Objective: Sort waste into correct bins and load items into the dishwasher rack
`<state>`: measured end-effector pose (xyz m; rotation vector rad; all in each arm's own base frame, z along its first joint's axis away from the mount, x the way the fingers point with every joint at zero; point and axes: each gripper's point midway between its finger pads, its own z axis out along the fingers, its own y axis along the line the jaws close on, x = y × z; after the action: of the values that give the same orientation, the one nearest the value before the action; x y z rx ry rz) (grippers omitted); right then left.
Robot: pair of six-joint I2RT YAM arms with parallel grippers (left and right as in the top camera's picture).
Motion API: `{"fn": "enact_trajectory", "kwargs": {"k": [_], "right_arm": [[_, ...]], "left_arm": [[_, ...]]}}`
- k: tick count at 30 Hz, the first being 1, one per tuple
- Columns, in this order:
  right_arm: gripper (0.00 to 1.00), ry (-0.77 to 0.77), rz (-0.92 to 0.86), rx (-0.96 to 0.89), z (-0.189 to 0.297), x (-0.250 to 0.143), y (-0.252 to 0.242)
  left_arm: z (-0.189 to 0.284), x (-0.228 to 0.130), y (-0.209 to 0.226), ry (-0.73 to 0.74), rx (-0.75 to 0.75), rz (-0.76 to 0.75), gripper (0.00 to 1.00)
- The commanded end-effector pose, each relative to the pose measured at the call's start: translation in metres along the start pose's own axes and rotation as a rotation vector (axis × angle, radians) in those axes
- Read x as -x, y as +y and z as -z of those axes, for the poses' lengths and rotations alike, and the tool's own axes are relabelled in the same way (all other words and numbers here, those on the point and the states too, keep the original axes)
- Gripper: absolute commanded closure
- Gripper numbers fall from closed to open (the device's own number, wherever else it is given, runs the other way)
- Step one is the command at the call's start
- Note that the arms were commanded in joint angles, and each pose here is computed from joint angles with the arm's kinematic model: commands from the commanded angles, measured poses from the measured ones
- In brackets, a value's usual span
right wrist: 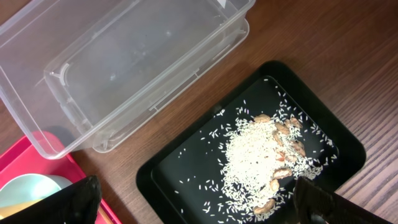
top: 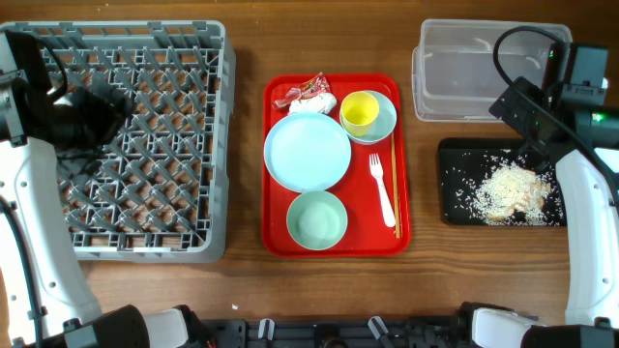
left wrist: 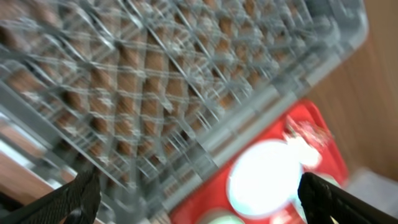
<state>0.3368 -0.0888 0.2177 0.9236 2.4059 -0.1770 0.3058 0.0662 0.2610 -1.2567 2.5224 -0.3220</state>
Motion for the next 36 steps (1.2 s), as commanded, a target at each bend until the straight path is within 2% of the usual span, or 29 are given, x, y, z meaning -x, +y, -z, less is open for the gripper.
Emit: {"fn": "enact_trajectory", "kwargs": {"k": [1,3,8,13,17,19,21,23,25,27,31,36], "right_arm": [[0.0,-0.007,0.005,-0.024,-0.003,0.002,-0.003],[0.0,-0.007,0.005,-0.024,-0.003,0.002,-0.003],[0.0,-0.007,0.005,-0.024,-0.003,0.002,-0.003],[0.0,-0.007,0.005,-0.024,-0.003,0.002,-0.003],[0.0,-0.007,0.005,-0.024,-0.003,0.002,-0.003],[0.0,-0.007,0.005,-0.024,-0.003,0.002,-0.003],[0.0,-0.007,0.005,-0.024,-0.003,0.002,-0.003],[0.0,-0.007,0.005,-0.024,-0.003,0.002,-0.003],[0.0,-0.007,0.005,-0.024,-0.003,0.002,-0.003],[0.0,-0.007,0.005,-0.024,-0.003,0.002,-0.003],[0.0,-0.007,0.005,-0.024,-0.003,0.002,-0.003],[0.0,-0.007,0.005,-0.024,-0.003,0.002,-0.003]], "left_arm": [[0.011,-0.056,-0.063,0.245,-0.332,-0.2,0.0],[0.015,-0.083,-0.083,0.308,-0.398,-0.319,0.0],[0.012,-0.153,-0.123,0.369,-0.424,-0.589,0.0],[-0.009,-0.215,-0.153,0.289,-0.352,-0.866,0.0],[-0.041,-0.244,-0.154,0.206,-0.167,-0.899,0.0],[-0.065,-0.267,-0.151,0.215,-0.084,-0.964,0.01],[-0.081,-0.283,-0.147,0.251,-0.034,-0.987,0.11],[-0.101,-0.293,-0.138,0.286,0.045,-0.994,0.27],[-0.114,-0.297,-0.13,0.313,0.102,-1.001,0.36],[-0.126,-0.302,-0.121,0.358,0.154,-0.999,0.36],[-0.143,-0.334,-0.108,0.5,0.19,-1.006,0.37],[-0.155,-0.359,-0.089,0.518,0.237,-1.033,0.39]]}}
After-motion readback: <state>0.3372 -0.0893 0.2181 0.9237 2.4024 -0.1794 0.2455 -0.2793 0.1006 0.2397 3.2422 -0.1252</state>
